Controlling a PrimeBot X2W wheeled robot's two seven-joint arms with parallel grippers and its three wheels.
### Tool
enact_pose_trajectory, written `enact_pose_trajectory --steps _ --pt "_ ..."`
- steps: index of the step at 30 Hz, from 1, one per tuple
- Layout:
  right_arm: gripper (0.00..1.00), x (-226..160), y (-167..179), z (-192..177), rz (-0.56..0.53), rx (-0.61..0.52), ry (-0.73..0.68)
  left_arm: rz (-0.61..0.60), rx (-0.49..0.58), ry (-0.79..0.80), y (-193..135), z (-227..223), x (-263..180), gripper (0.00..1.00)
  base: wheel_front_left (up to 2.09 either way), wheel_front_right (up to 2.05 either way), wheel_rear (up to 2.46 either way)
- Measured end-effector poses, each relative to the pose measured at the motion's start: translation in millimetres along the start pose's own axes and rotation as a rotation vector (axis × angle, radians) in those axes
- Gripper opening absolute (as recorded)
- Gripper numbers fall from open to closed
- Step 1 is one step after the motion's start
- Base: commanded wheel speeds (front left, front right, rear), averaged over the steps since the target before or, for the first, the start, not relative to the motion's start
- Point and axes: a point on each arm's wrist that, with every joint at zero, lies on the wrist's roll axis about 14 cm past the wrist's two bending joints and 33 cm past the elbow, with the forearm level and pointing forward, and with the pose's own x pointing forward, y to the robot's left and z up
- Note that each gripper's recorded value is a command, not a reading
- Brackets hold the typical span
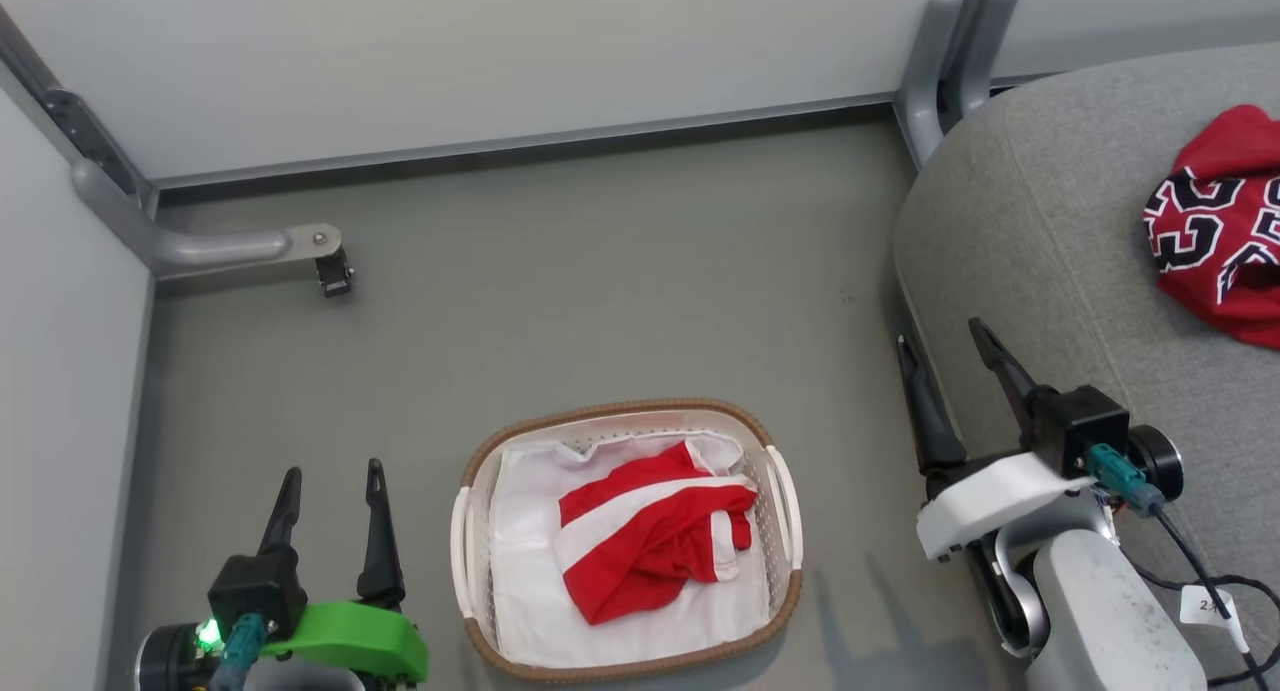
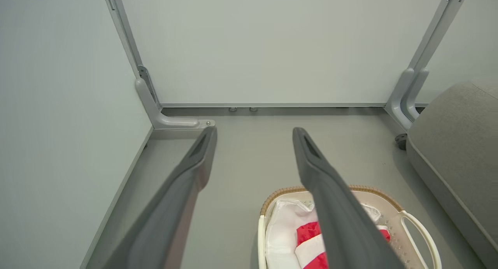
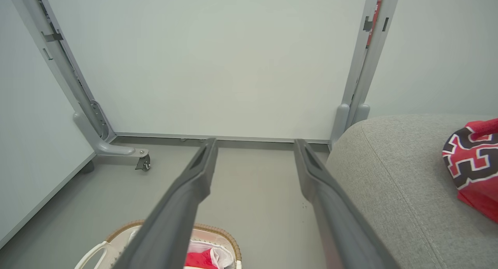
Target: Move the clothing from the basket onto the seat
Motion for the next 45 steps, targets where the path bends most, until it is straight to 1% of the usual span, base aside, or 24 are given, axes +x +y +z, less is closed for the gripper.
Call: enact_pose_trajectory --steps 12,17,24,35,45 --pt "1.00 28 -13 -9 -0.016 0.006 0.000 -0.109 -0.024 0.110 -37 -38 31 1.00 0.00 0.00 0.00" --pt "1.00 40 -18 -17 -0.020 0.007 0.006 -0.129 -0.038 0.162 -45 -58 42 1.00 0.00 0.00 0.00" --pt "1.00 56 -25 -31 -0.025 0.006 0.021 -0.188 -0.046 0.253 -62 -92 51 1.00 0.00 0.00 0.00" --pt "1.00 77 -36 -53 -0.033 0.011 0.038 -0.289 -0.060 0.327 -93 -129 74 1.00 0.00 0.00 0.00" --pt "1.00 95 -41 -78 -0.024 0.007 0.059 -0.393 -0.054 0.417 -120 -174 86 1.00 0.00 0.00 0.00"
